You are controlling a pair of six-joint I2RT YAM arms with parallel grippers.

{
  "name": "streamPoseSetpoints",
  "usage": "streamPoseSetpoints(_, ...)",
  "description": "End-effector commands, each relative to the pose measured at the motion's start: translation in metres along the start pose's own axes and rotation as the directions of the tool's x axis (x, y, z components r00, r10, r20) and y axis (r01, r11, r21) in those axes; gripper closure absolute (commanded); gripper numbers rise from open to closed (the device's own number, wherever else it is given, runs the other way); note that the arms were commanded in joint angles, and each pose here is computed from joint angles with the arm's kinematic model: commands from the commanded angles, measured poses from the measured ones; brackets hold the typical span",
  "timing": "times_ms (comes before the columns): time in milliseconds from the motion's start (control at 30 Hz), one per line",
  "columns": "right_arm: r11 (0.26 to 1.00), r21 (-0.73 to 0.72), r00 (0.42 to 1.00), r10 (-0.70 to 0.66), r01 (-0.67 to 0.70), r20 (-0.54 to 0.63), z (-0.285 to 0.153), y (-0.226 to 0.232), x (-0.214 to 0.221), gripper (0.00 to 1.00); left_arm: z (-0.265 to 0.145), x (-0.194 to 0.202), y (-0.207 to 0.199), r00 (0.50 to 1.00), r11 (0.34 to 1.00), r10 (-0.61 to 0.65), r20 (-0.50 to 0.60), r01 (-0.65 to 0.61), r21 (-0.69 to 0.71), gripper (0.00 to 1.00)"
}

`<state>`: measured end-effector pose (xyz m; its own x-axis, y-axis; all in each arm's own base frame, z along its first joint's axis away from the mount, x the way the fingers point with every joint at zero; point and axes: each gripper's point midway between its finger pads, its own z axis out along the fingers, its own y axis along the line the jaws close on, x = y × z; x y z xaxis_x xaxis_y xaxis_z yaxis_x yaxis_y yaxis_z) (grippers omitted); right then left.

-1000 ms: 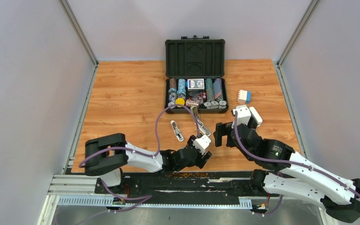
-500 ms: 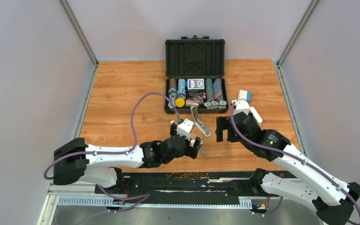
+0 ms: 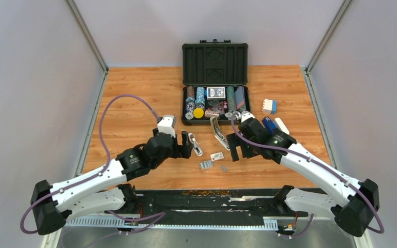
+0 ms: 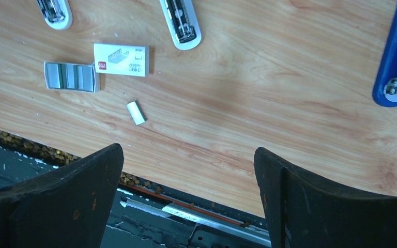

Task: Load the staples into the stapler

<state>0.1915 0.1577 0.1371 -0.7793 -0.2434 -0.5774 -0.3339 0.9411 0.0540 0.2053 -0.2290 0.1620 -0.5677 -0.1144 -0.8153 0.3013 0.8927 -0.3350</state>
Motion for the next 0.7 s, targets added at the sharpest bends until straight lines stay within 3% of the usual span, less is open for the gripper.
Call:
streamPoseSetpoints(0, 0.995, -0.077, 0.998, -0.067, 0.065, -0.015, 0.006, 0.017, -0.01, 0.01, -0.029, -0.019, 0.016, 1.0, 0.999, -0.023, -0.007, 0.023, -0.041, 0.0)
streamPoseSetpoints(167, 0.988, -0.11, 0.987, -0.122, 0.111, -0.106, 0.024, 0.027, -0.003, 0.03, -0.065, -0.065, 0.023, 0.997, 0.997, 0.038, 0.074, -0.033, -0.072, 0.0)
streamPoseSetpoints(467, 0.96, -0.154, 0.937, -0.266, 0.235, -0.228, 0.049, 0.055, 0.018, 0.2, -0.123, -0.137, 0.039, 0.954, 0.968, 0.219, 0.202, -0.187, -0.169, 0.0)
streamPoseSetpoints(667, 0.938, -0.164, 0.896, -0.341, 0.305, -0.286, 0.067, 0.068, 0.03, 0.33, -0.133, -0.155, 0.074, 0.904, 0.902, 0.334, 0.267, -0.225, -0.368, 0.0)
